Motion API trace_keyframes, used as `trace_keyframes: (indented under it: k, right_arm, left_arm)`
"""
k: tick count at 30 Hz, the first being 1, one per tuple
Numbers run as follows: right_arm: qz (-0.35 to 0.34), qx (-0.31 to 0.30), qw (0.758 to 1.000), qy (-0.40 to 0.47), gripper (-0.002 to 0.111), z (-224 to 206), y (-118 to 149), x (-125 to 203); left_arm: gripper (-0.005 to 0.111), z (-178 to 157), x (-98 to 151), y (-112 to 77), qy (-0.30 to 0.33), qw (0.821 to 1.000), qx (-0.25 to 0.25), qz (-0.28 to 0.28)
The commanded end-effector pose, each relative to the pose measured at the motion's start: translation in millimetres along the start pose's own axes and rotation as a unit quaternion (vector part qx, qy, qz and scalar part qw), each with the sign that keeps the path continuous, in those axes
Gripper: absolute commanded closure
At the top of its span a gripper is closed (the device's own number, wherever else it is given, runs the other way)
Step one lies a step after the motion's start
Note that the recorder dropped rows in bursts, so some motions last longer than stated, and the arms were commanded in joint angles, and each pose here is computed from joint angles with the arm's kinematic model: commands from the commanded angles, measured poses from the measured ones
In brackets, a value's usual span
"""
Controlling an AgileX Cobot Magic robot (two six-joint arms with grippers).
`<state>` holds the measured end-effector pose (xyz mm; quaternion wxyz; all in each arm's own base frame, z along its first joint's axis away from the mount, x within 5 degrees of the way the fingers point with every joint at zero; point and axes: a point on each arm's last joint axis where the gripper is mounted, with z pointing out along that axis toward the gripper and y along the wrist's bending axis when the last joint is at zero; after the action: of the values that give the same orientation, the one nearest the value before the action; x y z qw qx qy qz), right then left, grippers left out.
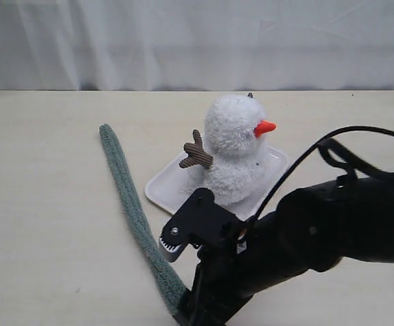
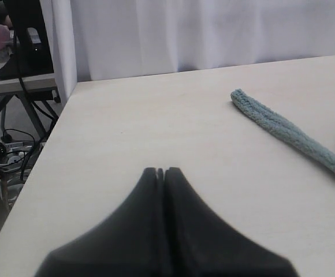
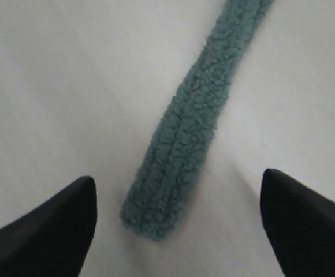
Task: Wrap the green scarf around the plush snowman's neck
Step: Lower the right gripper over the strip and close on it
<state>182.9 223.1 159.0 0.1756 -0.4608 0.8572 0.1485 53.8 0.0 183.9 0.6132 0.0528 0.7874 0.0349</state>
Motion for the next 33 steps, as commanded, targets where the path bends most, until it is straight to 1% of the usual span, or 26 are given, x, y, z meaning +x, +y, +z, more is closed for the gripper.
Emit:
trace_keyframes:
  k: [1, 3, 6, 11, 16, 28, 31, 33]
  right_arm:
    - [0.003, -0.001, 1.000, -0.008, 0.033, 16.3, 8.0, -17.8]
    - [0.000, -0.007, 1.000, -0.006, 0.033, 24.3, 13.8, -25.2]
    - [0.026, -0.008, 1.000, -0.002, 0.035, 35.2, 14.5, -32.9]
    - [0.031, 0.019, 0.999, 0.006, 0.036, 42.5, 7.6, -38.2]
    - [0.035, 0.046, 0.998, 0.028, 0.036, 47.7, 2.1, -34.0]
    - [0.043, 0.052, 0.996, 0.059, 0.036, 71.9, -1.5, -23.4]
    - [0.043, 0.051, 0.996, 0.063, 0.046, 71.8, -1.4, -22.6]
    - [0.043, 0.050, 0.995, 0.073, 0.057, 70.9, -1.1, -20.9]
  left_arm:
    - [0.107, 0.1, 0.1, -0.1, -0.004, 1.000, 0.000, -0.002]
    - [0.107, 0.1, 0.1, -0.1, -0.004, 1.000, 0.000, -0.002]
    - [0.107, 0.1, 0.1, -0.1, -0.004, 1.000, 0.000, -0.002]
    - [0.107, 0.1, 0.1, -0.1, -0.004, 1.000, 0.000, -0.002]
    - [0.107, 0.1, 0.1, -0.1, -0.004, 1.000, 0.000, -0.002]
    - [0.107, 0.1, 0.1, -0.1, -0.004, 1.000, 0.000, -0.002]
    - [0.107, 0.1, 0.1, -0.1, -0.004, 1.000, 0.000, -0.002]
    - [0.107, 0.1, 0.1, -0.1, -0.004, 1.000, 0.000, -0.002]
